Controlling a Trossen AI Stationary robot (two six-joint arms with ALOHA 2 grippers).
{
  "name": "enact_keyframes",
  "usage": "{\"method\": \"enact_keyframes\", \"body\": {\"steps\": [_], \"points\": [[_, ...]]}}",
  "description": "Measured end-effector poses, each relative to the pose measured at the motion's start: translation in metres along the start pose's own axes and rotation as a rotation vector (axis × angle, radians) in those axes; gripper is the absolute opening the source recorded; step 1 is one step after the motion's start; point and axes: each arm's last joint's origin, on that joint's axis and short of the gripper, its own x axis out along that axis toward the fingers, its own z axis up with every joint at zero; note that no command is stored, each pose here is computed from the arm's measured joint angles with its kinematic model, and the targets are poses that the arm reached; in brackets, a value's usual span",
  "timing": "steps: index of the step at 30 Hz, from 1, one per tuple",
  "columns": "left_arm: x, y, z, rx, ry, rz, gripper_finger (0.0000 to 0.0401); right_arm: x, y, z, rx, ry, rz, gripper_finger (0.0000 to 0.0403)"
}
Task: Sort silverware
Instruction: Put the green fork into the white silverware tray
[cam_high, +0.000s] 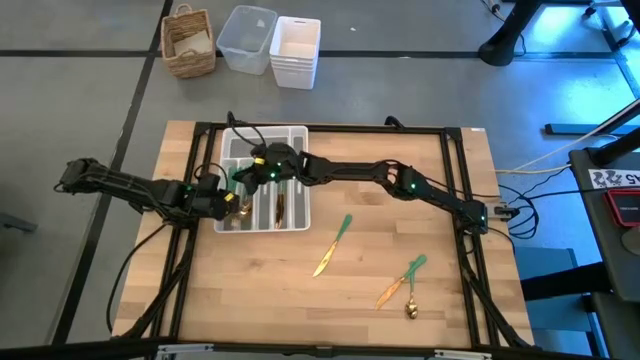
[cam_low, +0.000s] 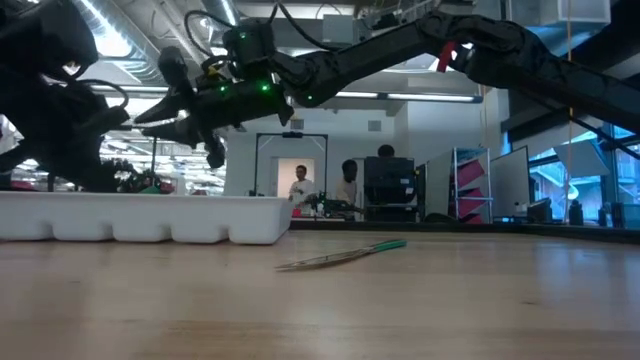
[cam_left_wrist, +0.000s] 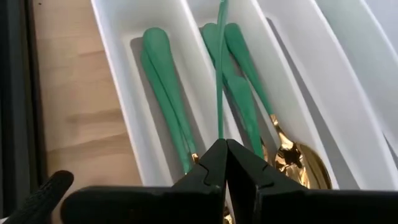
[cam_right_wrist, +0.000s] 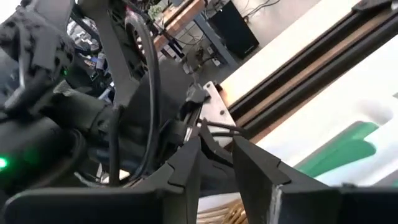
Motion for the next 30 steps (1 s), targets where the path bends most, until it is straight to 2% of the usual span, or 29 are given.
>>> {"method": "enact_keyframes", "body": {"steps": [8, 11, 16, 21, 27, 30], "points": [[-0.002, -0.008, 0.001, 0.059, 0.038, -0.111, 0.0001, -0.017, 0.009, 0.033, -0.013, -0.015, 0.070, 0.0095], [-0.003, -0.013, 0.002, 0.091, 0.040, -0.164, 0.0001, -0.029, 0.018, 0.054, -0.045, -0.029, 0.112, 0.0095], [-0.005, -0.020, 0.004, 0.226, 0.055, -0.259, 0.0001, -0.059, 0.038, 0.096, -0.078, -0.064, 0.211, 0.0095], [-0.004, -0.022, 0.005, 0.314, 0.065, -0.286, 0.0005, -0.093, 0.057, 0.133, -0.108, -0.076, 0.271, 0.0095], [-0.002, -0.022, 0.007, 0.279, 0.125, -0.303, 0.0064, -0.151, 0.081, 0.175, -0.250, -0.076, 0.200, 0.0095], [-0.002, -0.026, 0.011, 0.215, 0.111, -0.348, 0.0094, -0.186, 0.095, 0.189, -0.326, -0.046, 0.147, 0.0095]]}}
